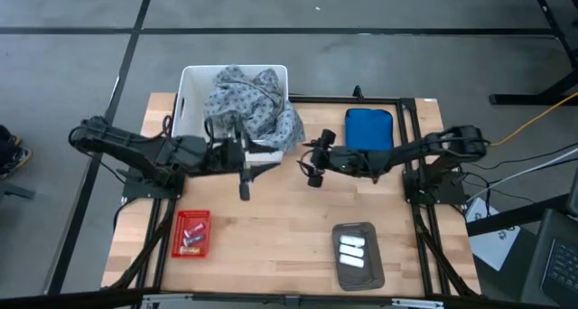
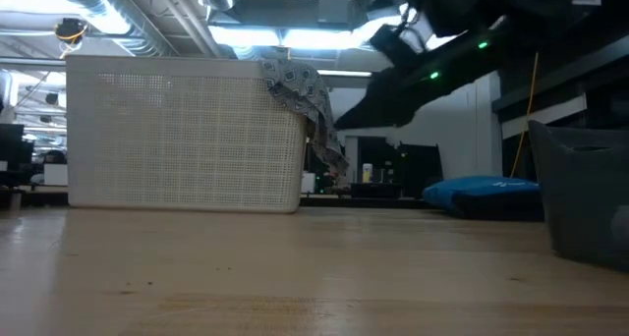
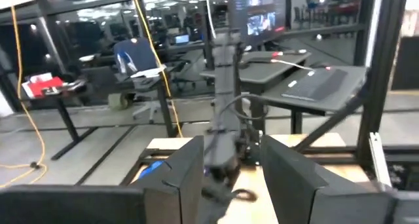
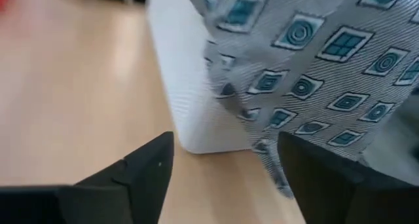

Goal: Pick & Place Medicine items
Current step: Put the gray patient gown into the white bin

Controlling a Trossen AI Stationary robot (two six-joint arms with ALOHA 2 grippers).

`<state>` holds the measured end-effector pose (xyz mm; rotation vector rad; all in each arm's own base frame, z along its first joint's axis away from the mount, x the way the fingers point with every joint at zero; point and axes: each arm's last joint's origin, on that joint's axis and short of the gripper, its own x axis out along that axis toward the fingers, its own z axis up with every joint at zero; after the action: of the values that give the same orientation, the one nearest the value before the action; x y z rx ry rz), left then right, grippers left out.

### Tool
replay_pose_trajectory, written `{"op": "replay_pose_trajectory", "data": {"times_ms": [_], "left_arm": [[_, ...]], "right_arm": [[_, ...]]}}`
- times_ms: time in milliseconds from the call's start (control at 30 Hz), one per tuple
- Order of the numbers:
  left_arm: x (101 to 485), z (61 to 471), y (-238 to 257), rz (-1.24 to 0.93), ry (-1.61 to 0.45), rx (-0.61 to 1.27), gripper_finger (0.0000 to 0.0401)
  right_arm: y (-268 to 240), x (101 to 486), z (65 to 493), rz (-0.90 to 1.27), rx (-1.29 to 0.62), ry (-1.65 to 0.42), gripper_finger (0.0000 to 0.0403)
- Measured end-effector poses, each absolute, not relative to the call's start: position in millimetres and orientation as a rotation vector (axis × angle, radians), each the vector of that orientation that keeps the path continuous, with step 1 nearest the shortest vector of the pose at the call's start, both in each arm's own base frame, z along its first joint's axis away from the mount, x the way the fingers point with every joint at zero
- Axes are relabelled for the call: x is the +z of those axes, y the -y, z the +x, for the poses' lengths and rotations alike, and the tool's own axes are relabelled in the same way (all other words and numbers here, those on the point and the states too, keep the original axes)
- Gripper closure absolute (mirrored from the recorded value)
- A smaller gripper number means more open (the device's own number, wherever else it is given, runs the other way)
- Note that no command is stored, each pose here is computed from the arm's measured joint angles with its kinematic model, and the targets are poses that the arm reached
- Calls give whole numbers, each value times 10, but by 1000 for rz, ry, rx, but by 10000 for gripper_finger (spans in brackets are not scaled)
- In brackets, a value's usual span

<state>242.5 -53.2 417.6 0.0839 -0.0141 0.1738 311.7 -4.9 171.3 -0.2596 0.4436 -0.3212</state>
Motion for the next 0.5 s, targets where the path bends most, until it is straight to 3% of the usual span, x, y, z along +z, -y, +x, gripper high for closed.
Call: {"op": "replay_pose_trajectory", "data": {"times_ms": [233,500], "left_arm": [[4169,2391,749,152,14,202,253],[4169,2359,831,156,14,190,253]], "right_arm": [[208,1580,3291,-318,-494,-517,93],[399,1483,3304,-270,-537,-545,84]]}}
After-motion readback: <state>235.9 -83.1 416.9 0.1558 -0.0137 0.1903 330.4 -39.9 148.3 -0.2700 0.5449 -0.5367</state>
